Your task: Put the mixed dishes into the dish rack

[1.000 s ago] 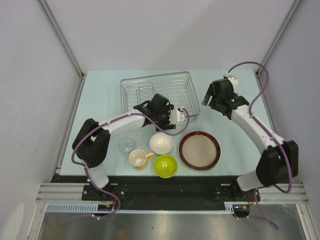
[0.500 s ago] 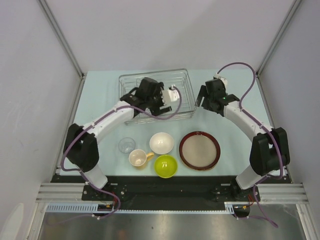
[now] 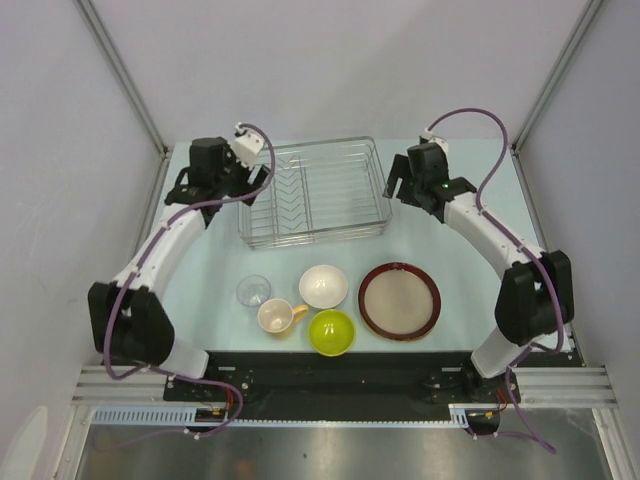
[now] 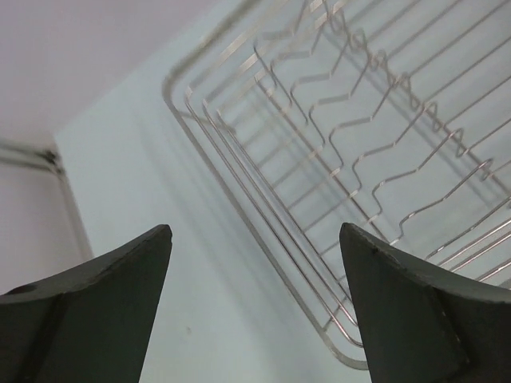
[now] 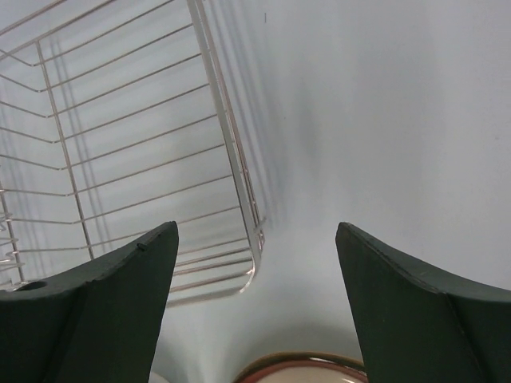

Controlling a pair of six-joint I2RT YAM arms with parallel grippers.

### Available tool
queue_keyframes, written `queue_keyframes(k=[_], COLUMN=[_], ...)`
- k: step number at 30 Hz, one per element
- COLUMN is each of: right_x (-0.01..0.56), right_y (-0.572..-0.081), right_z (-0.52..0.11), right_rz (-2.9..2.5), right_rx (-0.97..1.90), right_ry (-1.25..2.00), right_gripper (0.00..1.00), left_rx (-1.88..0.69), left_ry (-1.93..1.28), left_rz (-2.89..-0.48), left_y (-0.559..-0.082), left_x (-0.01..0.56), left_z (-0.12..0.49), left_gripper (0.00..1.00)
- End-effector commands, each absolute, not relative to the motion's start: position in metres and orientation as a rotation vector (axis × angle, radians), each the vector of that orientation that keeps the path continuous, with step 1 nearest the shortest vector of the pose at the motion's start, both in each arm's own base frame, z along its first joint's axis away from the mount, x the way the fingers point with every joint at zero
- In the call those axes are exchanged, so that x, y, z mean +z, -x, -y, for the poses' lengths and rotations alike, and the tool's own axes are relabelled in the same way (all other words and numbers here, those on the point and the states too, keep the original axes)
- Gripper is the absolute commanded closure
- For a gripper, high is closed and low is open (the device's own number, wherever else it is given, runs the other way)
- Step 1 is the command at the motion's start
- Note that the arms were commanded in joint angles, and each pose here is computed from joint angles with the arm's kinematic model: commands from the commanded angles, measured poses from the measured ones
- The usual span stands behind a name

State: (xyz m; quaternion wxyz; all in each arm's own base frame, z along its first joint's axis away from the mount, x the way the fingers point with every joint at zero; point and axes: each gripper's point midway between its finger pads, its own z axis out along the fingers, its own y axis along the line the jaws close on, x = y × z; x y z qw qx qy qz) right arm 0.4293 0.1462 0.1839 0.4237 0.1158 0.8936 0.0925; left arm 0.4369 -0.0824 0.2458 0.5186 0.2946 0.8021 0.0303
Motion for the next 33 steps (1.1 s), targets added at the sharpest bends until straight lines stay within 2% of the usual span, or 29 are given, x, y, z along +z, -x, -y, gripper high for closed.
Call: queue_keyframes(k=[1,6,12,22,33], right_x=[0.176,0.166,0.137,0.118,0.119], right_y=[-0.459,-0.483,-0.485,-0.449,-0.411], right_z=[-0.163,-0.159,-0.15,-0.121,-0.099], right_rz=[-2.242,-2.26,-2.323,-2.378,-2.387], right_rx=[0.209,0.109,0.055,-0.034,-0.099], right_ry=[-0.216,-0.207,-0.233,-0.304,-0.372], right_gripper=[0.15,0.15,0.18,0.19,0.22], left_rx=[0.058,0.081,0.127,0.161,0.14], left_ry=[-0.544,-0.368,-0.328,-0.374,-0.395], left_rz=[-2.124,-2.182,-2.206,-2.288,-2.268], left_y=[-0.446,-0.463,-0.46,-0.444,-0.453], left_x=[0.182,0.169,0.155,0.099,0.099], left_z=[0.07,0.049,0.033,0.026,0.03], left_gripper=[0.09,0.09,0.1,0.11,0.12])
